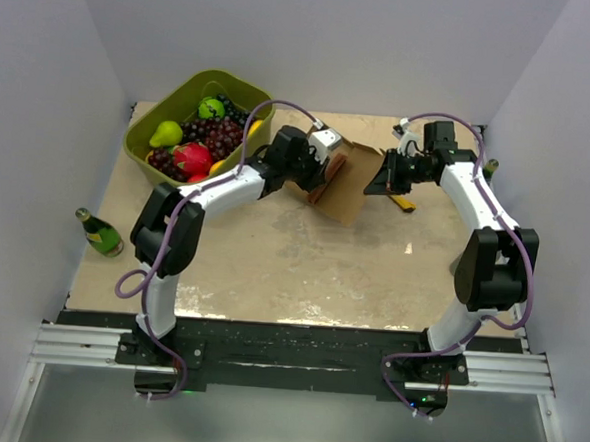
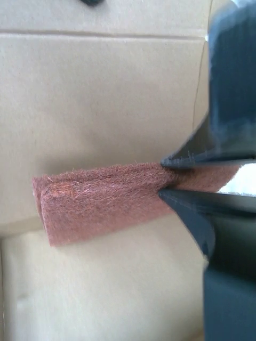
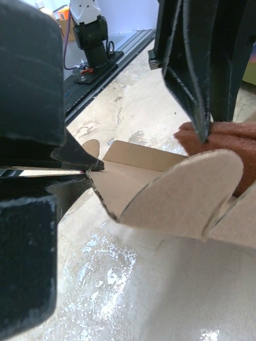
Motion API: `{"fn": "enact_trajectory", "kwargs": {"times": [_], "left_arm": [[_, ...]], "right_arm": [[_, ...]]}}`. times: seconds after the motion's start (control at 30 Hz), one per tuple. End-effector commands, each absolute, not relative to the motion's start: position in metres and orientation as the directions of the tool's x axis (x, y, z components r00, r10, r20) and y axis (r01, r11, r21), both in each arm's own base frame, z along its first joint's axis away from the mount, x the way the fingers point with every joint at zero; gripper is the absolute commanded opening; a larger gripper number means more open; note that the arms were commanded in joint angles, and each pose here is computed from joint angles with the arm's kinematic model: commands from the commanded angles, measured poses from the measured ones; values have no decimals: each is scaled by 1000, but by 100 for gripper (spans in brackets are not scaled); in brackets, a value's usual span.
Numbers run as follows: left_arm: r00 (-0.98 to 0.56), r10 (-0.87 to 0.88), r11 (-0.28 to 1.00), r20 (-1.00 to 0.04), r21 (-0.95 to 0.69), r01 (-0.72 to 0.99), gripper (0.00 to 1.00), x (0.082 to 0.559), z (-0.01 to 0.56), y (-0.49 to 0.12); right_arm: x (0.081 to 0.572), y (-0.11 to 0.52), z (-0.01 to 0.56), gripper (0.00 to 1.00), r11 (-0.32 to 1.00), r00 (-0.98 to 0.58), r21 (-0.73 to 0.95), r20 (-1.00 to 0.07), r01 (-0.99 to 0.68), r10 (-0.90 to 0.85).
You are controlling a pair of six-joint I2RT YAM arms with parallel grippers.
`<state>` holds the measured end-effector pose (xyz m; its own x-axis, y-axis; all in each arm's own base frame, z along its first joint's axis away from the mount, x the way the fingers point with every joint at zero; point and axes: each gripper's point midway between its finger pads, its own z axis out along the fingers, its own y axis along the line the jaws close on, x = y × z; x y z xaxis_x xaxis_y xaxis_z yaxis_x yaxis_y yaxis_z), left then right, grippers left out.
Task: Unpack the express box
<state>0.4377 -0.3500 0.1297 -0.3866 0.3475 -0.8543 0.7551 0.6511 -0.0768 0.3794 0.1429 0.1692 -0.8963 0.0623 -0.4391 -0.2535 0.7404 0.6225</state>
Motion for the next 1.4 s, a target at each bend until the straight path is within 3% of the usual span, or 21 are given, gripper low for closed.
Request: {"fn": "enact_trajectory", "kwargs": {"times": [0.0,0.03,0.2,0.4,0.53,0.7,0.8,0.83,0.87,0.93,0.97,1.0,1.03,1.07,1.13,1.17,1.2,1.37], "left_arm": [[-384,428,665,-818,-3,747,4,446,115,-325],[-380,426,664,-821,-1,748,0,448,116,-325],[-336,389,591,-858,-47,805,0,445,137,-335],[-245,300,473,-922,-80,877,0,438,208,-333],[-157,224,334,-962,-75,939,0,410,265,-318],[-198,194,275,-961,-140,951,0,373,280,-274],[-164,271,151,-949,-127,980,0,333,272,-264],[-84,291,82,-953,-63,995,0,322,267,-263],[-144,336,59,-931,-131,990,0,303,248,-257],[-105,375,30,-921,-101,994,0,294,229,-252],[-125,399,35,-908,-122,992,34,289,211,-249],[-106,420,35,-901,-100,994,47,293,200,-247],[-104,453,68,-885,-82,994,55,300,190,-245],[-67,445,101,-893,-23,995,99,317,189,-249],[-136,433,235,-891,-35,971,100,347,187,-251],[-78,386,274,-919,33,961,100,371,208,-259],[-136,360,315,-923,-17,949,100,384,206,-263],[-96,259,412,-961,20,911,100,437,250,-278]], "right_arm": [[375,147,188,0,702,-890,653,-452,-286,58],[376,148,188,0,702,-890,652,-453,-287,57],[380,146,182,0,712,-893,644,-447,-280,53],[385,144,175,0,724,-895,630,-445,-280,40],[390,139,164,0,738,-902,621,-430,-266,37],[403,134,158,0,742,-902,616,-431,-264,37],[416,128,163,0,744,-889,608,-456,-277,42],[419,129,167,5,730,-882,616,-470,-297,38],[421,134,178,19,690,-860,626,-511,-364,9],[425,131,180,46,701,-849,602,-529,-382,-9],[429,129,182,61,712,-841,588,-540,-385,-9],[432,126,182,65,726,-837,572,-548,-381,-8],[433,125,184,89,735,-834,562,-552,-380,-9],[438,120,187,91,748,-813,526,-581,-405,-31],[448,105,192,92,811,-789,438,-613,-388,-46],[452,99,195,93,833,-772,390,-632,-392,-67],[454,93,197,97,850,-761,356,-644,-389,-79],[460,77,219,99,894,-689,235,-718,-381,-105]]}}
